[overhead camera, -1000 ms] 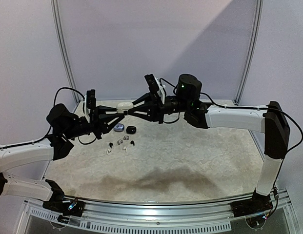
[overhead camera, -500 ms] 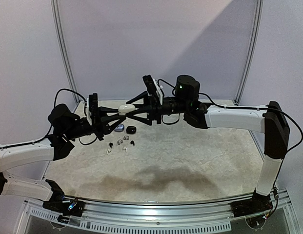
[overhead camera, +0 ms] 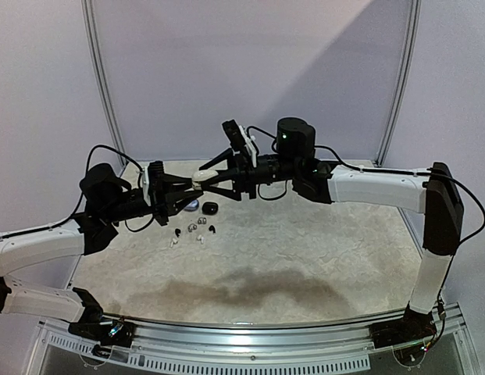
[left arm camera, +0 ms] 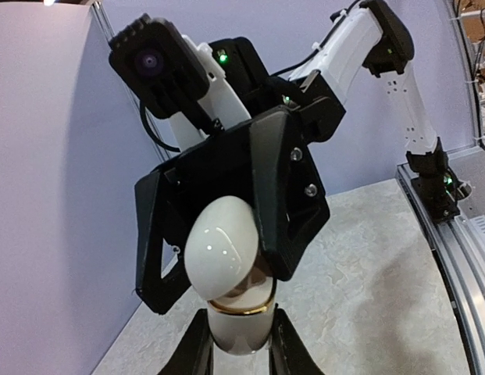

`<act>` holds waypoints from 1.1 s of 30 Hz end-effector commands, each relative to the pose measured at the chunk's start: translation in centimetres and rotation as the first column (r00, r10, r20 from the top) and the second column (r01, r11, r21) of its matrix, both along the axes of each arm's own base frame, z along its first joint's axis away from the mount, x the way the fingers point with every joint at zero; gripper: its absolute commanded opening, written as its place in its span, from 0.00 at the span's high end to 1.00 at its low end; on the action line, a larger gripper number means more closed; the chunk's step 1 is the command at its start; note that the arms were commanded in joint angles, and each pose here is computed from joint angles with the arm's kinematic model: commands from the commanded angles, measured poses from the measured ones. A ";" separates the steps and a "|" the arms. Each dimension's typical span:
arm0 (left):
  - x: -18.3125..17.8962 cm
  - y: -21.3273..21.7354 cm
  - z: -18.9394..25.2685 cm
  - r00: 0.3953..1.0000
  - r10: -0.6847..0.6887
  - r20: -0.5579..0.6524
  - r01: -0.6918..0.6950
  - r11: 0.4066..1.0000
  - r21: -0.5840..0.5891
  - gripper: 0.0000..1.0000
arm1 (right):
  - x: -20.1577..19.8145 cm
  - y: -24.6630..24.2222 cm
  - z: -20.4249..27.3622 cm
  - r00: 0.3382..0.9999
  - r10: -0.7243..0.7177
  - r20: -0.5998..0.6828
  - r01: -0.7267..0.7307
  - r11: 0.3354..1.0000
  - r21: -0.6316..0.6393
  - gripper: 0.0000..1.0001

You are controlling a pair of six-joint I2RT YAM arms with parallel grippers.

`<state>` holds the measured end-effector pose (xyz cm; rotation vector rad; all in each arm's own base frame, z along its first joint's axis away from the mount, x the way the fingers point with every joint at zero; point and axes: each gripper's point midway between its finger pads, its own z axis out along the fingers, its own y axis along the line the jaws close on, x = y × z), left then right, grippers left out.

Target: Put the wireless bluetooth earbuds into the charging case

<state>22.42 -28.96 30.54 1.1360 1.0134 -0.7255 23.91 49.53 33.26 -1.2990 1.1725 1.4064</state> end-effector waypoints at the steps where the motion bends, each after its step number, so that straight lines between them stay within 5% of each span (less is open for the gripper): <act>1: -2.3 -0.9 -1.9 0.993 -0.117 -0.005 0.117 0.990 0.081 1.00 | 2.1 0.5 0.8 0.995 -0.095 0.004 0.095 0.995 0.008 0.46; 22: -2.8 -0.6 -1.8 0.991 -0.131 -0.026 0.132 0.990 0.052 1.00 | 4.1 0.1 -0.3 0.985 -0.123 -0.118 0.113 0.990 -0.089 0.47; 30: -1.7 0.1 -1.5 0.968 -0.082 -0.239 0.073 0.996 -0.046 1.00 | 3.5 -0.3 1.8 0.991 -0.082 -0.109 0.075 0.995 -0.066 0.39; 33: -1.5 0.3 -1.6 0.959 -0.072 -0.274 0.057 0.996 -0.061 1.00 | 2.9 -0.5 3.3 0.993 -0.028 -0.118 0.024 0.999 -0.029 0.28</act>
